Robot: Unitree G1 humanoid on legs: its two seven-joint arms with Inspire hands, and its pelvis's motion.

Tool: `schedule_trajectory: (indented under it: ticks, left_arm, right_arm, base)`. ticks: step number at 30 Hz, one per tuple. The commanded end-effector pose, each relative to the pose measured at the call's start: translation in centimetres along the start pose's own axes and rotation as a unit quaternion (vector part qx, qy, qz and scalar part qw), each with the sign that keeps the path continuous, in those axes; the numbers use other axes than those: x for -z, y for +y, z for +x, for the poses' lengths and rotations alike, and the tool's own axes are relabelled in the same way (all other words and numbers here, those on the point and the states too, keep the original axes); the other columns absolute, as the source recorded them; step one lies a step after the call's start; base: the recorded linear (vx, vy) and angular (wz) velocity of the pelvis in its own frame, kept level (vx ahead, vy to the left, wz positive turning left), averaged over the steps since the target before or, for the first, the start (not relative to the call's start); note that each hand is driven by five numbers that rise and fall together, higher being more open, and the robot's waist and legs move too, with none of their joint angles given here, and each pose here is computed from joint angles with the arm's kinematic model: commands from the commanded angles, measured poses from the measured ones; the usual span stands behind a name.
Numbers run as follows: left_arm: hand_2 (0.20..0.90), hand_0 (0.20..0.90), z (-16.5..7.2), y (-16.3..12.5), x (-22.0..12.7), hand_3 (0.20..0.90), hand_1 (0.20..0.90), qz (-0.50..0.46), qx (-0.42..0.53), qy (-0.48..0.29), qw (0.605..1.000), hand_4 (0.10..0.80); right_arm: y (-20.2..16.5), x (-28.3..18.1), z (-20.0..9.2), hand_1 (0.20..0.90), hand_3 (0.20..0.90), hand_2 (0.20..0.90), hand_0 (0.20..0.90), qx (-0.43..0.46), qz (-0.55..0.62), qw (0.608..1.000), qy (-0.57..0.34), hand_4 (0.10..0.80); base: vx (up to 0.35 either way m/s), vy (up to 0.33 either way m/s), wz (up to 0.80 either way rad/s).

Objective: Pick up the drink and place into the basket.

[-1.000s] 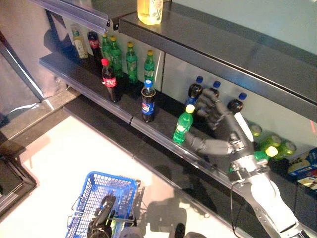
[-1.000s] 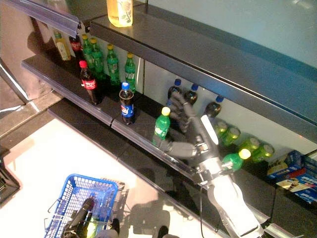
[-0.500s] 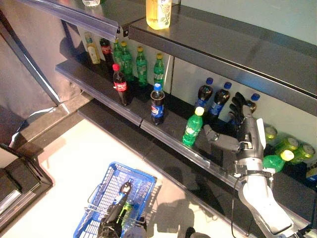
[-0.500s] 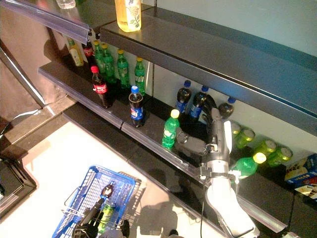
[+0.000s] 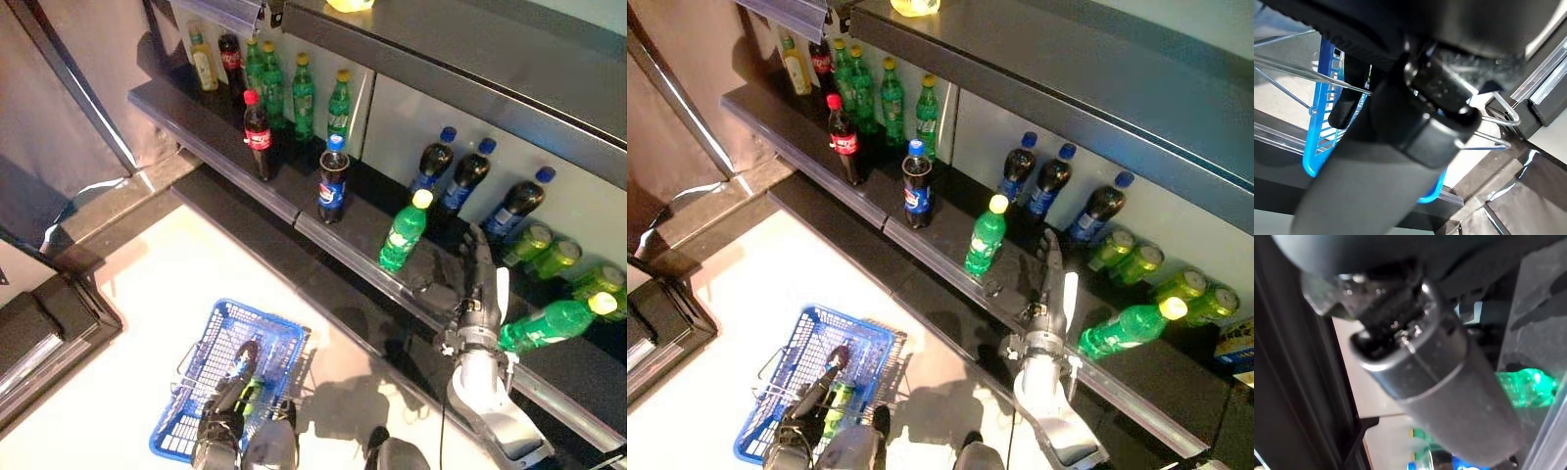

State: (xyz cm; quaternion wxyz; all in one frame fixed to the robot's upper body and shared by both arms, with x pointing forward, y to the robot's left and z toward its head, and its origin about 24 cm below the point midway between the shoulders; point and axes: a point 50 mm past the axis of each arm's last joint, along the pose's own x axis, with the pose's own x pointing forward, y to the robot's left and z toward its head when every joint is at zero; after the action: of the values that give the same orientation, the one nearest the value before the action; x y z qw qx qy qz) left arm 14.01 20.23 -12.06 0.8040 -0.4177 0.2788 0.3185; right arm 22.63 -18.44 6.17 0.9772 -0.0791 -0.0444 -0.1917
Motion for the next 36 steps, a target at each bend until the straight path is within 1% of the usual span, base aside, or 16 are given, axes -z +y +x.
schedule_trajectory:
  ticks: [1,5,13,18,20,24,25,31,36]
  left_arm:
    - [0.300,0.300,-2.1,-0.2,-0.3,0.200,0.300,0.052,0.078,-0.028,0.995,0.100]
    - [0.300,0.300,-2.8,0.8,0.2,0.200,0.300,0.065,0.075,-0.016,0.995,0.100]
    - [0.300,0.300,-3.4,1.4,0.5,0.200,0.300,0.089,0.080,-0.001,0.993,0.100]
    - [0.300,0.300,-4.3,3.1,0.6,0.200,0.300,0.107,0.070,0.014,0.992,0.100]
    - [0.300,0.300,-5.0,4.2,0.7,0.200,0.300,0.123,0.060,0.024,0.990,0.100]
    - [0.300,0.300,-5.8,5.5,0.5,0.200,0.300,0.140,0.052,0.036,0.988,0.100]
    - [0.300,0.300,-6.2,6.3,0.2,0.200,0.300,0.146,0.047,0.044,0.987,0.100]
    - [0.300,0.300,-7.0,7.7,-0.7,0.200,0.300,0.177,0.042,0.063,0.981,0.100]
    - [0.300,0.300,-6.6,7.4,-1.6,0.200,0.300,0.190,0.042,0.060,0.979,0.100]
  right_arm:
    - [-0.7,-4.3,1.0,0.900,0.900,0.900,0.900,0.023,0.058,0.993,-0.104,0.800]
    - [-0.9,-3.5,0.8,0.900,0.900,0.900,0.900,0.042,0.065,0.994,-0.083,0.800]
    - [-0.4,-2.4,1.1,0.900,0.900,0.900,0.900,0.066,0.090,0.992,-0.050,0.800]
    - [-0.2,-0.7,0.4,0.900,0.900,0.900,0.900,0.085,0.095,0.992,-0.010,0.800]
    - [-0.3,0.6,-0.1,0.900,0.900,0.900,0.900,0.107,0.093,0.990,0.020,0.800]
    - [-0.7,1.9,-0.6,0.900,0.900,0.900,0.900,0.135,0.095,0.985,0.050,0.800]
    - [-1.0,2.6,-0.9,0.900,0.900,0.900,0.900,0.145,0.093,0.983,0.063,0.800]
    - [-1.7,4.1,-1.5,0.900,0.900,0.900,0.900,0.169,0.075,0.979,0.079,0.800]
    - [-1.7,4.0,-1.1,0.900,0.900,0.900,0.900,0.188,0.083,0.976,0.071,0.800]
  base:
    - [0.160,-0.010,0.02]
    - [0.152,-0.019,0.05]
    - [0.095,-0.023,0.08]
    - [0.189,-0.015,0.12]
    - [0.275,-0.028,0.07]
    - [0.218,-0.011,0.18]
    - [0.176,0.005,0.07]
    - [0.197,-0.002,0.06]
    - [0.070,-0.067,0.01]
